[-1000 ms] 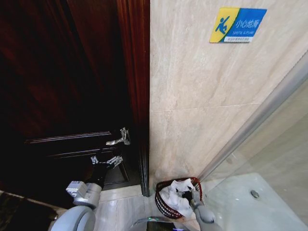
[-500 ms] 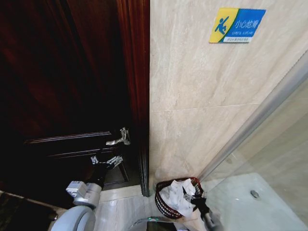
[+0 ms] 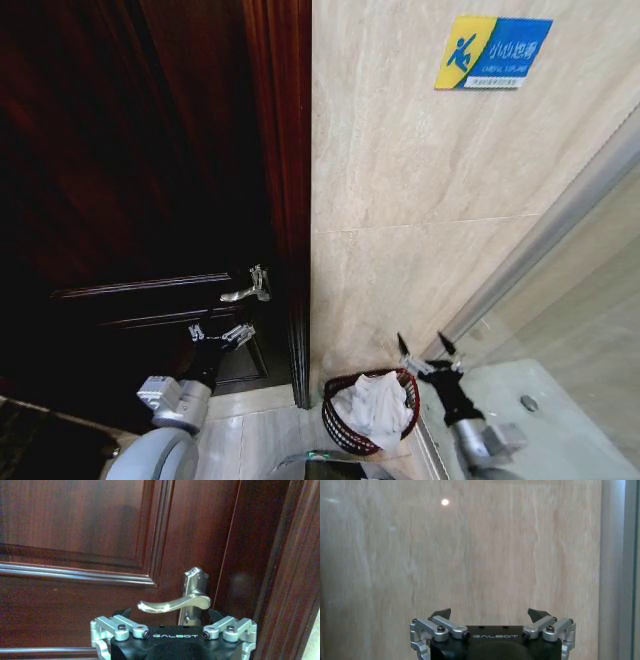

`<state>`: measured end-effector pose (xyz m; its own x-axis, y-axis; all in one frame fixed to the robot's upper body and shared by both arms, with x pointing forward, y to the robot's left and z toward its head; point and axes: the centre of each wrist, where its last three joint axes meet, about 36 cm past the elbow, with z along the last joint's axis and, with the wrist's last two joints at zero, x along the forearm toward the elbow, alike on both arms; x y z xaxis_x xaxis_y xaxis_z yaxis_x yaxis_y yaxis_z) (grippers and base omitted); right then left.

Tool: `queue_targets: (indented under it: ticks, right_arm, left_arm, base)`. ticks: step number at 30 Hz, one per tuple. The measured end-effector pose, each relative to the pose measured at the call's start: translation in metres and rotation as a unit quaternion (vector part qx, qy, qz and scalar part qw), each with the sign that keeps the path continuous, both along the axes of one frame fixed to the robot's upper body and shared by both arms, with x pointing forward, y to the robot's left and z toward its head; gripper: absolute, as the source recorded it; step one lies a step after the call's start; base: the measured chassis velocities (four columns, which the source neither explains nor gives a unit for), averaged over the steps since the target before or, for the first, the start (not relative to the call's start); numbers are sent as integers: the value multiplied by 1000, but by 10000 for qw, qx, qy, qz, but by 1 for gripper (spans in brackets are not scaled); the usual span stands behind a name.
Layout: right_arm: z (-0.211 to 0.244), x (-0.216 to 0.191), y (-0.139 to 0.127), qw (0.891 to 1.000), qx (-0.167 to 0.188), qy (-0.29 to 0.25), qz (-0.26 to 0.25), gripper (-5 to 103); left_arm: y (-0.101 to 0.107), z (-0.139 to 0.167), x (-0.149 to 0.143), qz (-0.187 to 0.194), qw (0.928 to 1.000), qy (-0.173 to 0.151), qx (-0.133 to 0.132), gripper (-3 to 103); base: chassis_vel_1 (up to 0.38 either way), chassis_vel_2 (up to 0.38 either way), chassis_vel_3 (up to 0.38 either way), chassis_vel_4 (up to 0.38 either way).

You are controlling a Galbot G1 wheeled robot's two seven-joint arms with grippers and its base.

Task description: Discard the used towel into the hamper.

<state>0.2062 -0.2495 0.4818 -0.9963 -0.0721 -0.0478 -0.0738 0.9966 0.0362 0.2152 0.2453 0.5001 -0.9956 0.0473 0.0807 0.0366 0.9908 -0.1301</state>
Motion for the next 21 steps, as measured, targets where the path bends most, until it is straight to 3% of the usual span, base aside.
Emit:
queue_targets:
  ticks: [21]
  right_arm:
    - [12,4,3,9997,-95,-145,-159,100]
  left_arm:
    - [0,0,0,0,10000,0,0,100]
  base:
    - [0,0,0,0]
